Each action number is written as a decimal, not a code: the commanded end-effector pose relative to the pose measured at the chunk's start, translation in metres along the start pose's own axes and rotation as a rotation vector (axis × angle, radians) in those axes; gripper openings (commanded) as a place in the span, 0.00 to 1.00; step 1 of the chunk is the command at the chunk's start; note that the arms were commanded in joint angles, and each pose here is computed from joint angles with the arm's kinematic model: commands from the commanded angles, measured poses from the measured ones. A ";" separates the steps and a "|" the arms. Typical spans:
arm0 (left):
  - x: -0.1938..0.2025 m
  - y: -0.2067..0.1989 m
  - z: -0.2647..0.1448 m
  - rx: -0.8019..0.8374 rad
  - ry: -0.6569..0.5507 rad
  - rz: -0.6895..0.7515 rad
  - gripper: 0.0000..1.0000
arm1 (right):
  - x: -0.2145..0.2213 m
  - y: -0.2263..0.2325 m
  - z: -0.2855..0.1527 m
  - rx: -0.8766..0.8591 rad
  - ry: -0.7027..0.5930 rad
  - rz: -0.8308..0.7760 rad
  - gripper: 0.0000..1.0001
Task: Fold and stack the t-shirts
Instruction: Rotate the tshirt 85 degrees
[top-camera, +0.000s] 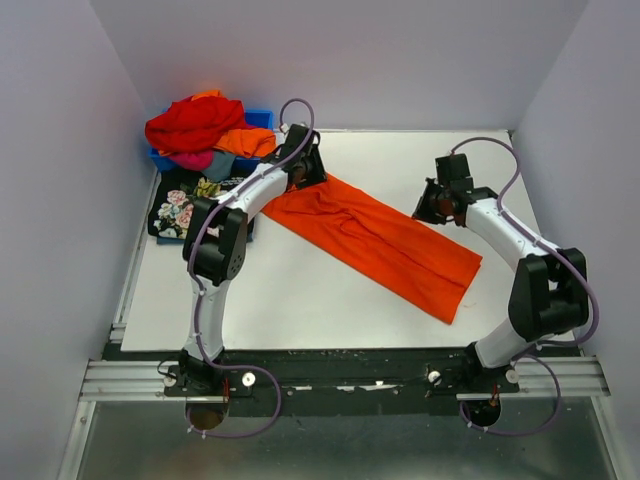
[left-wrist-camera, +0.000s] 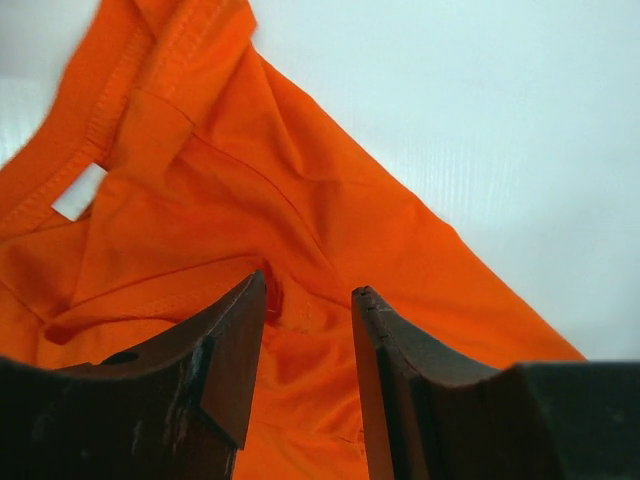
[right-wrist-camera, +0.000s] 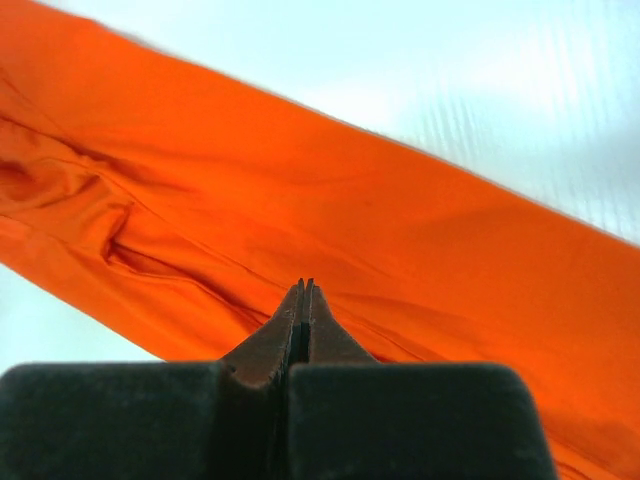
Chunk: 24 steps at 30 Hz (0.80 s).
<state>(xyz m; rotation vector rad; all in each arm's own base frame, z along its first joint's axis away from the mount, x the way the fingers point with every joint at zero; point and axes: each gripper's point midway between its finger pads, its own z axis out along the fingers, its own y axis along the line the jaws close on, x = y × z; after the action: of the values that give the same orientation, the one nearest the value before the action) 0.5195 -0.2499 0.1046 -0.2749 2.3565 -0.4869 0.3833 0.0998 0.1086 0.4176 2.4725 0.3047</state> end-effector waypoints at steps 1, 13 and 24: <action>0.034 -0.009 0.005 0.033 0.096 0.011 0.52 | -0.015 0.026 0.006 -0.114 -0.039 -0.013 0.01; 0.053 0.011 0.022 -0.068 0.134 0.011 0.51 | -0.009 0.029 0.009 -0.158 -0.051 0.005 0.01; 0.034 0.015 0.016 -0.110 0.079 0.040 0.57 | -0.005 0.028 0.011 -0.162 -0.049 0.007 0.01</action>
<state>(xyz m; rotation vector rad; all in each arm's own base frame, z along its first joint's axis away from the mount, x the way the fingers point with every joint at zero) 0.4933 -0.2601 0.0499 -0.2622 2.5115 -0.4147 0.3990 0.1201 0.1040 0.3772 2.4076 0.4525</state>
